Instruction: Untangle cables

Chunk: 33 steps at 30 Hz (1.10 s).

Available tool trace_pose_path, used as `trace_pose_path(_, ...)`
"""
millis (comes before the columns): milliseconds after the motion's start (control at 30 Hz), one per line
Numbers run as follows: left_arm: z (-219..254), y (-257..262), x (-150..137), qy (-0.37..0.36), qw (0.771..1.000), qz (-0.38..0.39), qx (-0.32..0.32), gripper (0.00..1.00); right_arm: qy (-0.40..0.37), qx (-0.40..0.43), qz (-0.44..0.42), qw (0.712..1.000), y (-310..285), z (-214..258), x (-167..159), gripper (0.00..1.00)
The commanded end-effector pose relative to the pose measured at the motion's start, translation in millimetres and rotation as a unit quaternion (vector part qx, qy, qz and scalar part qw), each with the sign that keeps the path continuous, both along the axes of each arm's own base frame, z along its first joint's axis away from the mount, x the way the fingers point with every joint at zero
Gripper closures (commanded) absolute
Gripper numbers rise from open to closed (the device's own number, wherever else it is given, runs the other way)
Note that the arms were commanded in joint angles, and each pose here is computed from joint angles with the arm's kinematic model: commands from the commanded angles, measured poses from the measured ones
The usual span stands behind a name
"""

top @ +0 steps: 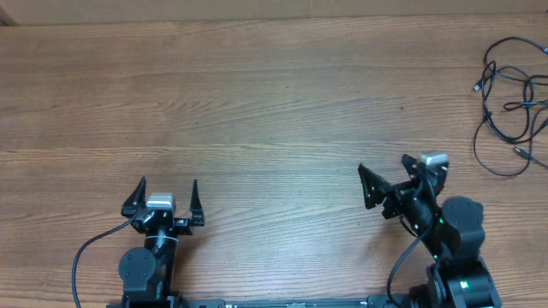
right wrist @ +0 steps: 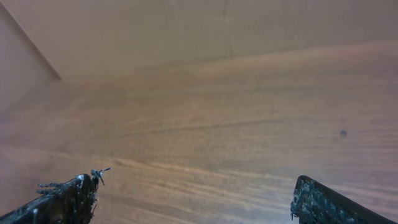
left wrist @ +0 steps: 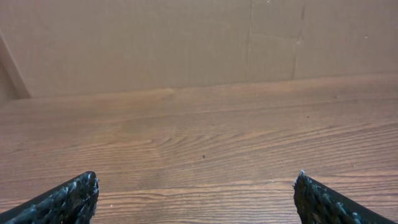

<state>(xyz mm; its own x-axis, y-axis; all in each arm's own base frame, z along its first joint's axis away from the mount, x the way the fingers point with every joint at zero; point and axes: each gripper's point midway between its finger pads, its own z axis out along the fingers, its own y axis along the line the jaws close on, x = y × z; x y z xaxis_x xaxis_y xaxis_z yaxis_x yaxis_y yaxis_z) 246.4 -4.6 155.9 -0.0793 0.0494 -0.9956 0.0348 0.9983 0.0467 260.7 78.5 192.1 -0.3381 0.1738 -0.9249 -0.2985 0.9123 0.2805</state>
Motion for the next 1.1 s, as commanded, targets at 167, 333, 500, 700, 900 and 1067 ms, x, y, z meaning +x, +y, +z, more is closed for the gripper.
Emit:
trace_pose_path(167,1,2,0,-0.003,1.0,0.004,-0.008,0.0,-0.065,0.006,-0.032,0.997,-18,10,-12,0.0)
trace_pose_path(333,1,2,0,-0.003,1.0,0.004,-0.008,0.0,-0.12,0.014,-0.032,0.992,-17,12,-7,0.0)
trace_pose_path(500,1,2,0,-0.003,1.0,0.004,-0.008,0.0,-0.147,0.019,-0.032,0.988,-17,6,-6,0.0)
trace_pose_path(700,1,2,0,-0.003,1.0,0.004,-0.008,0.0,-0.133,0.014,-0.05,0.99,-24,-14,-10,0.0)
trace_pose_path(900,1,2,0,-0.003,1.0,0.004,-0.008,0.0,-0.154,0.013,-0.08,0.985,-36,-6,-19,0.0)
trace_pose_path(1067,1,2,0,-0.003,1.0,0.004,-0.008,0.0,-0.142,0.01,-0.09,0.986,-41,-12,-18,0.0)
